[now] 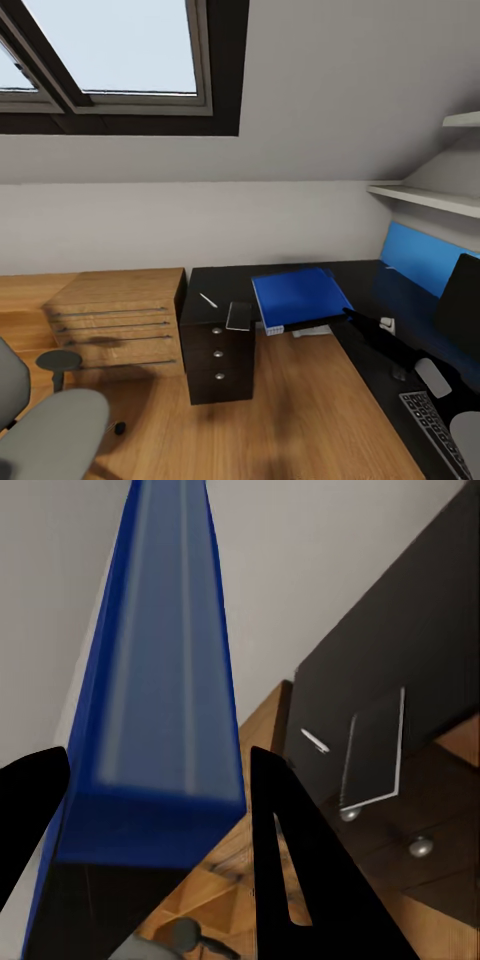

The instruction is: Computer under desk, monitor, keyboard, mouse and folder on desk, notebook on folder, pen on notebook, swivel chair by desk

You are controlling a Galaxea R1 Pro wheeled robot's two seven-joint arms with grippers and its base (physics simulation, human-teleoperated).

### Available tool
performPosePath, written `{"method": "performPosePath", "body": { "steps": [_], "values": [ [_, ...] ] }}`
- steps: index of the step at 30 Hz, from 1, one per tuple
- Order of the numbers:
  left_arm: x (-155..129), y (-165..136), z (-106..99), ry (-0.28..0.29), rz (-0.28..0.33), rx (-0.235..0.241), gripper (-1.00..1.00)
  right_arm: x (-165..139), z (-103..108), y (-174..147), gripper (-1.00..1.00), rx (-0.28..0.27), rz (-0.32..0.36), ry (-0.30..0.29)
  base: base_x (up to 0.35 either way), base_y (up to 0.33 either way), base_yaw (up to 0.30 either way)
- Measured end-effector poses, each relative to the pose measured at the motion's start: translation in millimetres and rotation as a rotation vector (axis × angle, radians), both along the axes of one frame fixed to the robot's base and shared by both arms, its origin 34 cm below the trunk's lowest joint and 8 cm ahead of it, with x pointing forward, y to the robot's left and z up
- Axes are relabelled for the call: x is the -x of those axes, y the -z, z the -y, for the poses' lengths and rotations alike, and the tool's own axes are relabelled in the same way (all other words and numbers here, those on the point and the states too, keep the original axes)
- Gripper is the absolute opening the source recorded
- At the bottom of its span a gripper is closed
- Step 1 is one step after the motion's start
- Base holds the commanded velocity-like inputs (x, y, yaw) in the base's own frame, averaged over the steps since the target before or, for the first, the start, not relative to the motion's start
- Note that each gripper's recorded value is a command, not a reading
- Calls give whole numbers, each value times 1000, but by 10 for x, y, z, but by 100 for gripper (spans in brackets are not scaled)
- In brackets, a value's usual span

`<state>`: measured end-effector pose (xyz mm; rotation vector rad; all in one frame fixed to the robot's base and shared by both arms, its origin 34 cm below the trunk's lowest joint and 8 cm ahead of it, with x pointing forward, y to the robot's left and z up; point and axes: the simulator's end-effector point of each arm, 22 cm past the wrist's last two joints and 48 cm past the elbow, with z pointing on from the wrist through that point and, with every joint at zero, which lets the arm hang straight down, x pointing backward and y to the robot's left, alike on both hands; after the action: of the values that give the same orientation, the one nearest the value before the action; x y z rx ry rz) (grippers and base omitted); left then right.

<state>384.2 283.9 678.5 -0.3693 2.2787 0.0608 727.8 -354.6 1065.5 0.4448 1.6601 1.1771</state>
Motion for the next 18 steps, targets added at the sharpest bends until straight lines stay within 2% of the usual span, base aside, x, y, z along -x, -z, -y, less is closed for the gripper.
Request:
{"method": "performPosePath", "body": {
  "steps": [12, 18],
  "values": [
    [-5, -4, 3, 2, 2, 0, 100, -9, 75, -9, -100, -14, 6, 26, 0, 0, -259],
    [-4, -4, 3, 2, 2, 0, 100, -7, 70, -20, -100, -18, 9, 24, 0, 0, -102]
  ]
}}
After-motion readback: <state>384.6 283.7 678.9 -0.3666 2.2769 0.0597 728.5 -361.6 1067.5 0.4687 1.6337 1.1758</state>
